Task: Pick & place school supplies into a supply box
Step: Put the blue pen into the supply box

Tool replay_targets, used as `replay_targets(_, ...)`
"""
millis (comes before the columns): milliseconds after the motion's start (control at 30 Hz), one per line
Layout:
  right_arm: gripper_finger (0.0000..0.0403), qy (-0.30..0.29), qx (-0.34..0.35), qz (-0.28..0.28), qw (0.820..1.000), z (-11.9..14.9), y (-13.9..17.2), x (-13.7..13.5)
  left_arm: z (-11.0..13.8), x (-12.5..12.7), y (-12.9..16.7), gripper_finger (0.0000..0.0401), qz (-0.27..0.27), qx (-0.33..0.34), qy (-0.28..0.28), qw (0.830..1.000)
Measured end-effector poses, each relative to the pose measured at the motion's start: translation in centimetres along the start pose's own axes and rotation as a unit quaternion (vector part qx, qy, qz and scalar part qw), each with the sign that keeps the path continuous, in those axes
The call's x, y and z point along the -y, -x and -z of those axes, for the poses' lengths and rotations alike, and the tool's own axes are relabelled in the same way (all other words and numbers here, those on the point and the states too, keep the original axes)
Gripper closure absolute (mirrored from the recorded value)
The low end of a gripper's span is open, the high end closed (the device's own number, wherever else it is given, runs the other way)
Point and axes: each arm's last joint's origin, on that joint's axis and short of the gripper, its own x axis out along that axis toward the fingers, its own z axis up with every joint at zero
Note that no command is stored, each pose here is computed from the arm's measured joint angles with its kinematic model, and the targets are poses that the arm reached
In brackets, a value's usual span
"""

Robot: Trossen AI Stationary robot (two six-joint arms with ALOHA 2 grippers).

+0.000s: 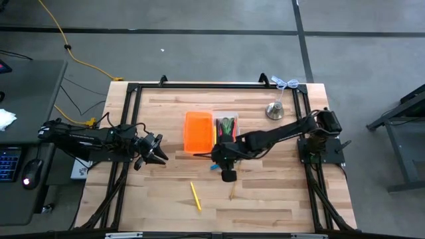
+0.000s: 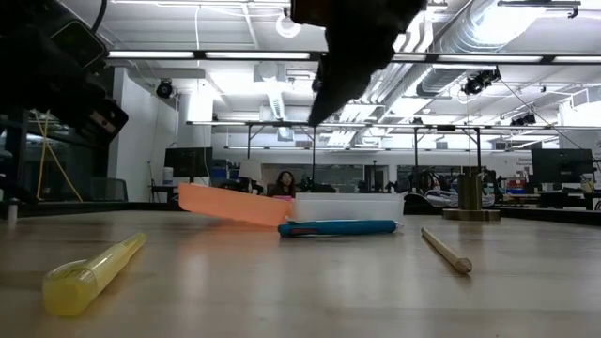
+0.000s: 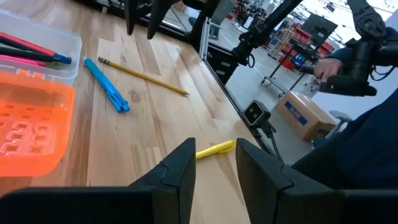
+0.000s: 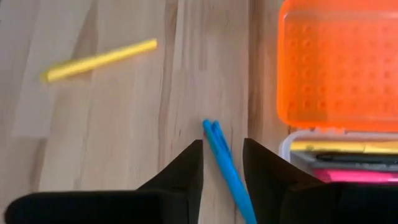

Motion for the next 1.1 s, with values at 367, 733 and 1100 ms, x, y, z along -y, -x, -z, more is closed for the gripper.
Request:
replay_targets(367,0.0266,0.065,-0.051,-0.019,0.996,1.1,-2.5,-0.1,0.1,0.0,0.0,0.0256,-0.004,-0.005,0.012,1.000)
replay_targets(733,0.0258,0.094,-0.082,-0.017,0.992,1.9,-5.2,0.3,0.2,-0.1,0.0,0.0256,-0.006,-0.009,0.023,1.000)
replay_targets(1100,0.0260,0.082,-0.109,-0.037,0.990,2.6,-7.4,1.9,0.3,-0.1,0.0,0.0256,-0.010,-0.015,0.031,0.999)
